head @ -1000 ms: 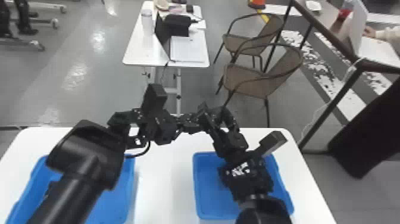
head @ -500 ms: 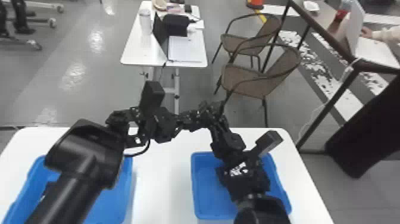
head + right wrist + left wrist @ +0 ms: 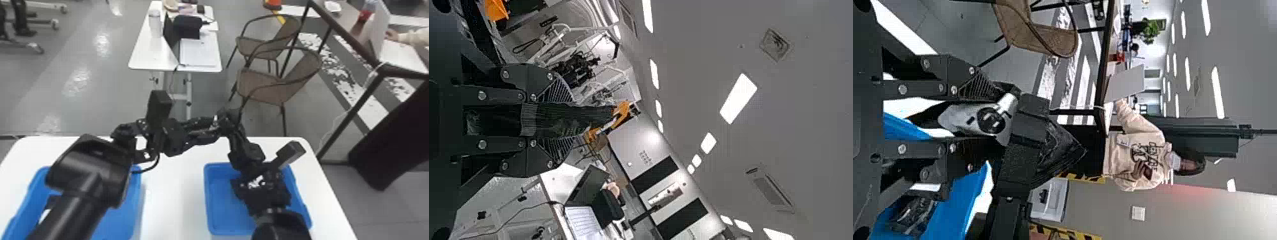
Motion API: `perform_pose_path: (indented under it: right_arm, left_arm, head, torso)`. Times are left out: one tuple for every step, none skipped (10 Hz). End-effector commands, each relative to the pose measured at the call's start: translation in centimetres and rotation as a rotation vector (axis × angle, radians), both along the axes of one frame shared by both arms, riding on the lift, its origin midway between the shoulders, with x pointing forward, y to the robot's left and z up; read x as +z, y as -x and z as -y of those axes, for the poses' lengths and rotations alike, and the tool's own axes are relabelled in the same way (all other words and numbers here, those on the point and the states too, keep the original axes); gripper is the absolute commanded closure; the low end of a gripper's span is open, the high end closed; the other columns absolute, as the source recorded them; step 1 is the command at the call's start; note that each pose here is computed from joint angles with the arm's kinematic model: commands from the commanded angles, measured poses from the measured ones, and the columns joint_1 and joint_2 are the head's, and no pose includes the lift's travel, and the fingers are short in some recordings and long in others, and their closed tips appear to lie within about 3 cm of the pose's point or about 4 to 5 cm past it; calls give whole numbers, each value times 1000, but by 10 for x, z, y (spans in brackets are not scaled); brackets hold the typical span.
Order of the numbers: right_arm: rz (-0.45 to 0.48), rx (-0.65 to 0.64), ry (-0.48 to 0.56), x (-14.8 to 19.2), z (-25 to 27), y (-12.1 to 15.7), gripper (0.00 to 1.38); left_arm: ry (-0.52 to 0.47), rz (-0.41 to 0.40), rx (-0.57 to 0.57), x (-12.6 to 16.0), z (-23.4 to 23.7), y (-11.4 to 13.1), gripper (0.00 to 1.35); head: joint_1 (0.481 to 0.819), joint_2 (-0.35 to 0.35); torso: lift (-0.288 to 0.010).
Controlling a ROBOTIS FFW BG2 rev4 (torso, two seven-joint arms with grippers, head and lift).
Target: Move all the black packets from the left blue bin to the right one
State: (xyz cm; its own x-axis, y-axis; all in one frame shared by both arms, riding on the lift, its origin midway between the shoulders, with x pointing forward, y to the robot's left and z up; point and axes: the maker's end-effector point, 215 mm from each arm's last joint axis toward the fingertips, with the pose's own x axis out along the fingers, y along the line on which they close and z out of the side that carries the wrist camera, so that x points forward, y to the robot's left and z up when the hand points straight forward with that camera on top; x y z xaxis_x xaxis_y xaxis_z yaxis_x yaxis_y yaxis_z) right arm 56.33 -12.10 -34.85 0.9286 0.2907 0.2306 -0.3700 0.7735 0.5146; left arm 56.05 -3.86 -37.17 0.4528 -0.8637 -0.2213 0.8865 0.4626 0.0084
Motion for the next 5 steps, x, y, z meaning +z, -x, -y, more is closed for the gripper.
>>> perform_pose_path:
  right_arm:
    - [-11, -38, -9, -5, 16, -1, 1277]
    - [-37, -74, -2, -18, 34, -1, 1277]
    - [-76, -115, 8, -38, 54, 4, 1276]
    - [-134, -159, 23, -67, 75, 13, 1276]
    - [-205, -210, 37, -101, 98, 26, 1248]
  left_arm:
    - [-3, -18, 42, -9, -27, 1, 62]
    - [-8, -31, 91, -13, -57, 1, 104]
    - [-13, -48, 161, -20, -94, 5, 124]
    - [-19, -78, 254, -29, -135, 11, -1]
    - [-56, -111, 342, -44, -181, 19, -1]
  head:
    - [695, -154]
    - [695, -152]
    - [695, -147]
    - [695, -133]
    - [695, -115]
  torso:
    - [0]
    - [0]
    - [0]
    - [0]
    - [0]
